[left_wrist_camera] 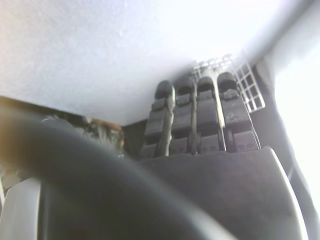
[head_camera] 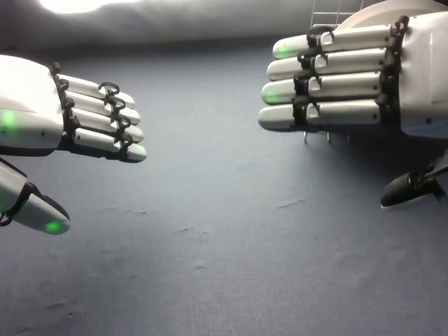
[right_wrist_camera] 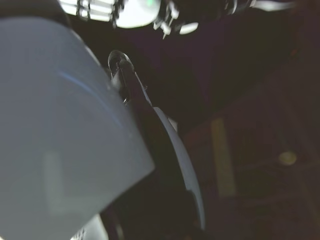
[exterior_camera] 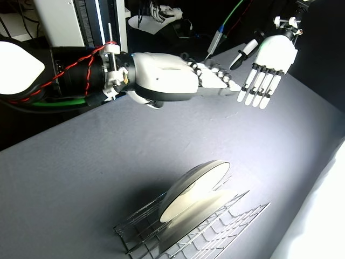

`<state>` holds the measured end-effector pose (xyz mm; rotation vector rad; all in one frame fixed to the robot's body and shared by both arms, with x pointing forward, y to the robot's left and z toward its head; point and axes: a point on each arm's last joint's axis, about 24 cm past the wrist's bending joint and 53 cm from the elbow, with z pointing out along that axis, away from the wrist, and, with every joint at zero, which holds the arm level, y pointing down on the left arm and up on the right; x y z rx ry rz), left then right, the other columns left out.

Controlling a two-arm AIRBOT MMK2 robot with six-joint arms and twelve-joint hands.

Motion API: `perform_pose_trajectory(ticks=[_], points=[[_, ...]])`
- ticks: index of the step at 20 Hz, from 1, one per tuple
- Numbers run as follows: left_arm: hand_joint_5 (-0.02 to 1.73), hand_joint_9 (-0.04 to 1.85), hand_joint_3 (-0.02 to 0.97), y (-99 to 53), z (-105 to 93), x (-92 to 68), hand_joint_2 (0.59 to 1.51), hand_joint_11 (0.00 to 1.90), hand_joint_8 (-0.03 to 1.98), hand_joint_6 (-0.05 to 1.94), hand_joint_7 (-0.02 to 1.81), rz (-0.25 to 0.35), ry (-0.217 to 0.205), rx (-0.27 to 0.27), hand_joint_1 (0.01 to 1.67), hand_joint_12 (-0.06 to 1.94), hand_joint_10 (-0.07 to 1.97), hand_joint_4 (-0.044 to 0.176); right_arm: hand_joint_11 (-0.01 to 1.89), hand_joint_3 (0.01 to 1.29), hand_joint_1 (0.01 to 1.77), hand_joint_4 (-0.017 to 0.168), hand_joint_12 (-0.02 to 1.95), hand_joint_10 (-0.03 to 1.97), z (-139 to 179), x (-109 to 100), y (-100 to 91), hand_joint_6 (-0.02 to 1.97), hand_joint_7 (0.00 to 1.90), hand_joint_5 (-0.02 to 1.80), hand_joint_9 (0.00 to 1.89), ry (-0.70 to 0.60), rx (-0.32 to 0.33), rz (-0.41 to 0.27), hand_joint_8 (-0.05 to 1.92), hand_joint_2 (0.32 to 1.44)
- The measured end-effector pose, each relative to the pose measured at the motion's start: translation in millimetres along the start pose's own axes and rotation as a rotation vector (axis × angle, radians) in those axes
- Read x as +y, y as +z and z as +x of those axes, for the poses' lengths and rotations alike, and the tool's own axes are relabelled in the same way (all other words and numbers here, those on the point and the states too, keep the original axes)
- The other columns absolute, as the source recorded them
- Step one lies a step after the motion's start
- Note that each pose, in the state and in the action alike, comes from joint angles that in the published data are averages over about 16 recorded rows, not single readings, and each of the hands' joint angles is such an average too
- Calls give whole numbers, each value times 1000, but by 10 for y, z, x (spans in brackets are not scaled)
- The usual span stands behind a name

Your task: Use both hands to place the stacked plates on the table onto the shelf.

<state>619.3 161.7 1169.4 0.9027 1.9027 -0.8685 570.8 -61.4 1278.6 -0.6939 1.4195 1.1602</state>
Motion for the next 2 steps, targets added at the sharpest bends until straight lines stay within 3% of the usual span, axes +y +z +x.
perform_pose_trajectory(ticks=[2], points=[[143,69,15,7,4,-23,1177,17,12,7,108,7,1,2,18,54,-58,3,11,14,811,7,52,14,43,71,-6,29,26,26,26,-29,14,-31,24,951]])
